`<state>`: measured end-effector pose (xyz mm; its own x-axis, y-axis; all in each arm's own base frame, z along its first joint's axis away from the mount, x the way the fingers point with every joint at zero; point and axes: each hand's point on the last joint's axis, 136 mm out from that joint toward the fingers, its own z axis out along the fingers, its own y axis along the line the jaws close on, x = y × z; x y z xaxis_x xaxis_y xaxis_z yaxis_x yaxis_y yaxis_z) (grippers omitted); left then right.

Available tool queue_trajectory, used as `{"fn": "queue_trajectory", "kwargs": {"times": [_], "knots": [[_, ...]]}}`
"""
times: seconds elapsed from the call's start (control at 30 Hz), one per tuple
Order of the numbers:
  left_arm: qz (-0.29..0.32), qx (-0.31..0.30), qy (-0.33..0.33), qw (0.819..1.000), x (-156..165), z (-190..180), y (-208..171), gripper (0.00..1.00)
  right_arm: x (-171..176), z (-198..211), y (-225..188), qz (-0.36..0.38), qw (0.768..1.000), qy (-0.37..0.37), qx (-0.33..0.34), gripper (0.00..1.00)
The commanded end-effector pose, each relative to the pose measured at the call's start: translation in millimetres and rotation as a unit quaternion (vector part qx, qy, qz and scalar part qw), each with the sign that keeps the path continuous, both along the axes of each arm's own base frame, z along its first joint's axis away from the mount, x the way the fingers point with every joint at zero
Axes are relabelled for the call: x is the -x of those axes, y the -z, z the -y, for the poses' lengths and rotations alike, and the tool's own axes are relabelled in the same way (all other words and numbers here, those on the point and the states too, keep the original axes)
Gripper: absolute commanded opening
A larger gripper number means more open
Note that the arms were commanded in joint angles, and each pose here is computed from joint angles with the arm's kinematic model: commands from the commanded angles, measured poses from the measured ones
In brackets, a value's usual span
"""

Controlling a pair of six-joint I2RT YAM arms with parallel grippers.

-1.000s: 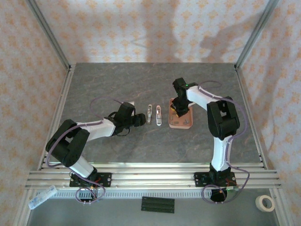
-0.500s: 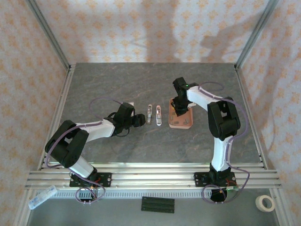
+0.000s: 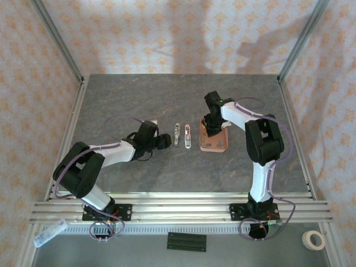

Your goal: Load the staples into the stapler

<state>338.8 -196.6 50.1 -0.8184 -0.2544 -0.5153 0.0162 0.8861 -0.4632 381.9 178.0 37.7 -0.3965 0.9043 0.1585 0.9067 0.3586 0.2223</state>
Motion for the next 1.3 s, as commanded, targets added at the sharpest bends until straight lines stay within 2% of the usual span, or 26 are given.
{"fn": "queue_trajectory", "kwargs": {"times": [0.0,0.4,0.67,0.93,1.1,1.27], "knots": [[0.022,-0.007,-0.004,1.0,-7.0,-4.0,-5.6,0.62,7.9,6.6,15.7,-0.027,0.999,0.02,0.008,0.34],[0.019,-0.009,-0.001,1.0,-9.8,-2.6,-5.3,0.62,15.5,16.7,28.9,-0.043,0.998,0.035,0.024,0.33],[0.017,-0.008,0.0,1.0,-11.2,-1.7,-4.8,0.62,17.8,25.4,37.0,-0.053,0.997,0.036,0.033,0.27],[0.016,-0.008,0.001,1.0,-13.2,-0.6,-5.4,0.62,15.9,20.1,44.9,-0.059,0.997,0.037,0.02,0.28],[0.015,-0.01,-0.001,1.0,-13.1,-1.9,-4.9,0.62,17.7,22.1,47.9,-0.062,0.997,0.035,0.024,0.21],[0.015,-0.012,-0.002,1.0,-12.5,-3.1,-6.2,0.62,16.3,22.4,44.6,-0.055,0.998,0.025,0.026,0.2]]}}
